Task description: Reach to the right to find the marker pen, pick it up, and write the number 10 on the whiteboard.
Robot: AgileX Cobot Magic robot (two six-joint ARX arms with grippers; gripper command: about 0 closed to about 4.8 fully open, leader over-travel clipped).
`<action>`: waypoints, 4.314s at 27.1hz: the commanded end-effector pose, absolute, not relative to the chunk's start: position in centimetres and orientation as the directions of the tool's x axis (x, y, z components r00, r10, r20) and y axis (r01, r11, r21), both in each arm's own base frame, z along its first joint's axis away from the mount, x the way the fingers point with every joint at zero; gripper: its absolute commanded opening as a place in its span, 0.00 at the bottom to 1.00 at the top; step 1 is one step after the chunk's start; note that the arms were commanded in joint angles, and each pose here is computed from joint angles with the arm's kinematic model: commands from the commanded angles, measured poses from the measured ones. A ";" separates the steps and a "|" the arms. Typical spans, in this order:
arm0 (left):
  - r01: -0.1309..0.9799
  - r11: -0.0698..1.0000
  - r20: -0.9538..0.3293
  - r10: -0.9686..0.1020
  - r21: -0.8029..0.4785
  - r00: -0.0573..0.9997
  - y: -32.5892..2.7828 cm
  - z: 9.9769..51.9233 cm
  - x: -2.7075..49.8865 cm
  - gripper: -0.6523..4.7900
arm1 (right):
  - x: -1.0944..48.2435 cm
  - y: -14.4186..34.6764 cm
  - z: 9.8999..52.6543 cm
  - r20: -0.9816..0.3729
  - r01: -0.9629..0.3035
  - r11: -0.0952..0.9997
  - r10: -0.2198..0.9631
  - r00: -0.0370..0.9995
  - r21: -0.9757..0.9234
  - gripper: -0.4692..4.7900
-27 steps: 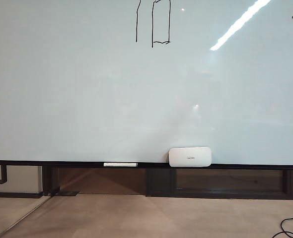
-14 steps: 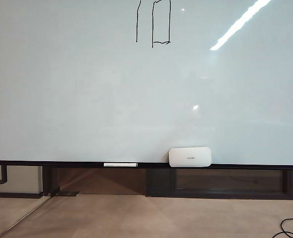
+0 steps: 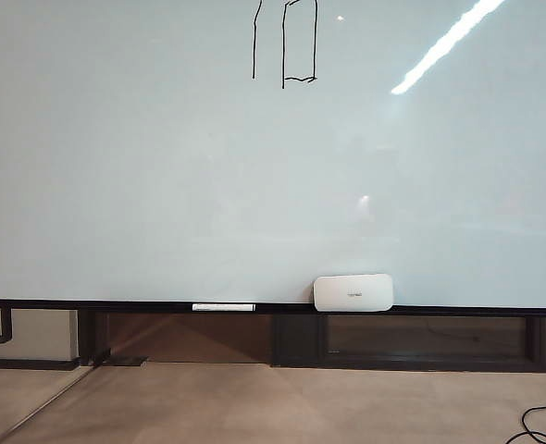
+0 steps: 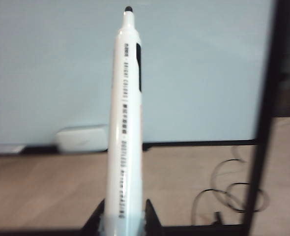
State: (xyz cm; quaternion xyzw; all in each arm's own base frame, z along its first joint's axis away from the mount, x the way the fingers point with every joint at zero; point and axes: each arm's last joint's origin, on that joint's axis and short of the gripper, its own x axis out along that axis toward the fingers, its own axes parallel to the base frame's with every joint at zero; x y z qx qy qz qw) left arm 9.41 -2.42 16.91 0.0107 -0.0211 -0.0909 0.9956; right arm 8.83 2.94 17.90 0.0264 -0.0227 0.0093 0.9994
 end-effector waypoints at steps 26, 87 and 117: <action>0.293 0.954 0.073 -0.297 0.054 0.952 -2.8 17.3 9.3 0.11 | 8.9 3.3 17.1 0.014 -0.114 0.993 0.114 0.993 0.027 0.09; 0.079 0.995 0.068 -0.083 0.056 0.994 -0.5 17.2 9.7 0.11 | 9.5 -1.1 17.1 0.015 0.350 0.936 -0.351 0.936 0.027 0.09; 0.014 0.998 0.068 -0.018 0.056 0.998 0.2 17.2 9.7 0.11 | 9.4 -1.4 17.1 0.015 0.371 0.928 -0.372 0.928 0.027 0.09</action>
